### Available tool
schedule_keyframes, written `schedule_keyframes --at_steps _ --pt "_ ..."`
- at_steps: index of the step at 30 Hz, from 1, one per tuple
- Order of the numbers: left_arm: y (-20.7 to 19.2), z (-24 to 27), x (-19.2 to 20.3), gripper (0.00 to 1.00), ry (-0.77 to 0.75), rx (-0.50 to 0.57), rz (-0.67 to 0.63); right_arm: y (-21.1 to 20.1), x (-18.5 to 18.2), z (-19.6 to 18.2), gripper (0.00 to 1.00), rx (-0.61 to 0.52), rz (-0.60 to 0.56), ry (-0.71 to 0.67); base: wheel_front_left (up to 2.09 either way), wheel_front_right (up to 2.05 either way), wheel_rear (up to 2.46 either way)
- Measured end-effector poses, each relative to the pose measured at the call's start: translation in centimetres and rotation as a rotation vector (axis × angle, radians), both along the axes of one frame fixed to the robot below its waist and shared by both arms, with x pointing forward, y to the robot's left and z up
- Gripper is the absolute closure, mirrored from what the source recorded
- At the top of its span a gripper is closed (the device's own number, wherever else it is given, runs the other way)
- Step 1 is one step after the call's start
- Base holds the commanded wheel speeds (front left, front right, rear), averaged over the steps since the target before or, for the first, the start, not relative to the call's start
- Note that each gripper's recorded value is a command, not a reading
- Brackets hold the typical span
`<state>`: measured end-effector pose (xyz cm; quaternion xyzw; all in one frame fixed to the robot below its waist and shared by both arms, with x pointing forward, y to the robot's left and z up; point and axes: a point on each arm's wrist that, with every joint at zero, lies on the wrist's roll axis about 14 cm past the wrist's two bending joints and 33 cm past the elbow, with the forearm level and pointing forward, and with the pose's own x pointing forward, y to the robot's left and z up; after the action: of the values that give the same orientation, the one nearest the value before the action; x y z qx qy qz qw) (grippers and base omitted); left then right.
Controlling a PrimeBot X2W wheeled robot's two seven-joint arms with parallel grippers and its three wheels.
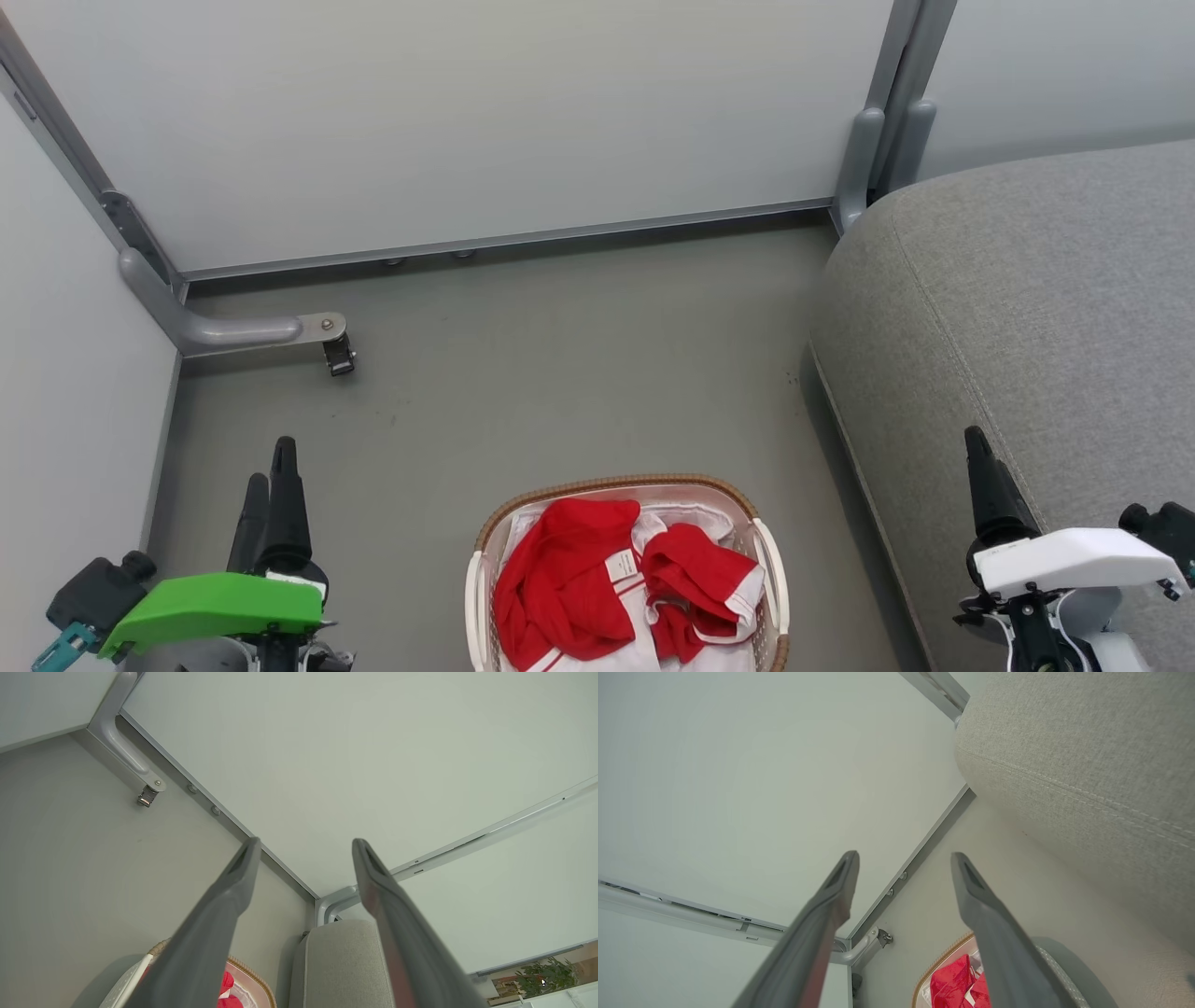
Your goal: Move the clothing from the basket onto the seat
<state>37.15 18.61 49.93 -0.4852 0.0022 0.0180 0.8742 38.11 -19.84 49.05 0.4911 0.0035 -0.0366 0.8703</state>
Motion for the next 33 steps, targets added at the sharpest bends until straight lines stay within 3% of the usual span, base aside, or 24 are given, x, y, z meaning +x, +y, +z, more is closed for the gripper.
schedule_keyframes --at_steps 16,33 --pt "-2.0 0.2 -0.4 0.00 -0.012 0.317 -0.054 3.4 0.3 1.3 0.00 -0.384 0.122 -0.051 0.00 0.00 0.00" --pt "-2.6 -0.9 -1.1 0.00 0.000 0.551 -0.074 4.7 0.0 1.0 0.00 -0.613 0.168 -0.071 0.00 0.00 0.00"
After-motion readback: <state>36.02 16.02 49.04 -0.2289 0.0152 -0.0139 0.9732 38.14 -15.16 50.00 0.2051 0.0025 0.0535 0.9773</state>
